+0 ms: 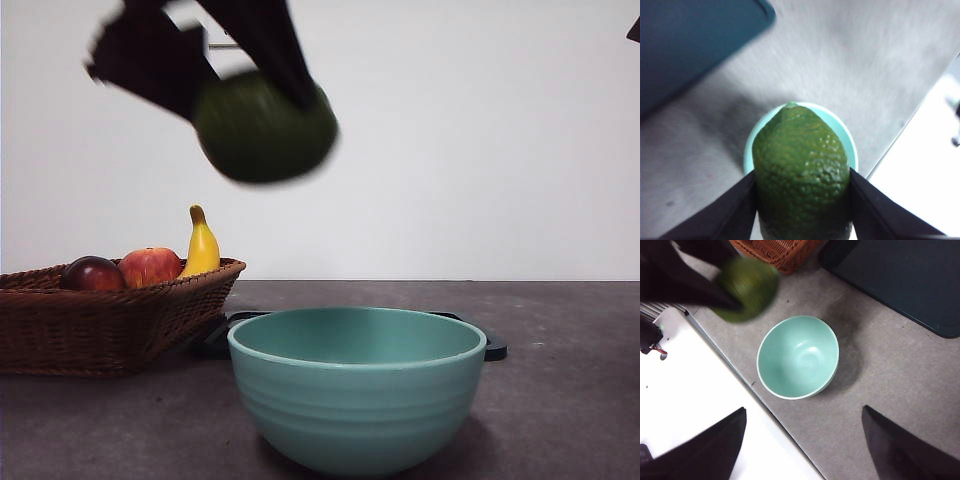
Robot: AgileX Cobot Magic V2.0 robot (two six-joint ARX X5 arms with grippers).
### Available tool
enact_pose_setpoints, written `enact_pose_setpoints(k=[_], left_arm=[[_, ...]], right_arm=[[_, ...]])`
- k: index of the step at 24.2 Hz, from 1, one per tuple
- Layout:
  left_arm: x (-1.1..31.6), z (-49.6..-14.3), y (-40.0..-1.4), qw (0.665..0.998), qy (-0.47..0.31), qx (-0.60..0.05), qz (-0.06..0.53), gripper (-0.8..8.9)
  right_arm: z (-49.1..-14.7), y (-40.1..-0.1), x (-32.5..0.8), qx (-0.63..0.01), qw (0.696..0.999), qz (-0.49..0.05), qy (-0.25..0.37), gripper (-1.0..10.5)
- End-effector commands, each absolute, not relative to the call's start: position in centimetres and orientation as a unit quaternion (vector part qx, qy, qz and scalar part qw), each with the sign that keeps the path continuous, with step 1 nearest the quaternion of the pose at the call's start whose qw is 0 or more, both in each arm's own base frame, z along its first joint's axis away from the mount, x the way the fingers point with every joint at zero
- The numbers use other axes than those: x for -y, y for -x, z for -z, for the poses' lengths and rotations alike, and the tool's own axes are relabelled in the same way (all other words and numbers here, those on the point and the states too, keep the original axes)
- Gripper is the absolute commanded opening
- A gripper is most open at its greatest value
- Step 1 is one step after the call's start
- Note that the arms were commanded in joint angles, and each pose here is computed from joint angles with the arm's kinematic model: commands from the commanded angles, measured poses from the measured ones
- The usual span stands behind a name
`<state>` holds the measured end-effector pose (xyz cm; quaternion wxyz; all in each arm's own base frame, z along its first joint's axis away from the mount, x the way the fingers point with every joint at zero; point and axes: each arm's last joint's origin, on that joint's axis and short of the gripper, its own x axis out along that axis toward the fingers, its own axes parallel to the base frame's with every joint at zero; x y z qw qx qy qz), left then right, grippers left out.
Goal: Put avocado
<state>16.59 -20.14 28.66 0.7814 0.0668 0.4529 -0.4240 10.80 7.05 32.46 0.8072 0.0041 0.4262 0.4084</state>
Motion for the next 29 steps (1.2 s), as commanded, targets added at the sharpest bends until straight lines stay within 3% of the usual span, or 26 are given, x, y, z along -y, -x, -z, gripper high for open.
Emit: enact_pose_setpoints(k=[1,14,21,25,29], left_arm=[[21.9,-27.8,-16.9,0.778,-0.084,-0.451,0.429,1.81],[27.5,-20.6,-17.5,0.758,-0.188,-0.476,0.406,1.81],[28.5,-19.5,-16.8,0.746,-0.201,-0.481,0.414,1.87],[28.5,-19.4,-16.6,0.742,-0.204,-0.485,0.415,3.20],[28.3,-19.3,-16.4,0.738,-0.207,-0.495,0.409,3.25]], right_arm=[[-33.0,-10.9,-7.2,-0.420,0.811,-0.408,-0.007,3.7],[-32.9,-11.0,-7.1,-0.419,0.815,-0.400,-0.002,3.7],[-32.9,-11.0,-7.1,-0.419,0.815,-0.400,-0.002,3.7],[-32.9,-11.0,-7.1,-0.419,0.815,-0.400,-0.002,3.7],[-32.9,-11.0,-7.1,-0.419,0.815,-0.400,-0.002,3.7]])
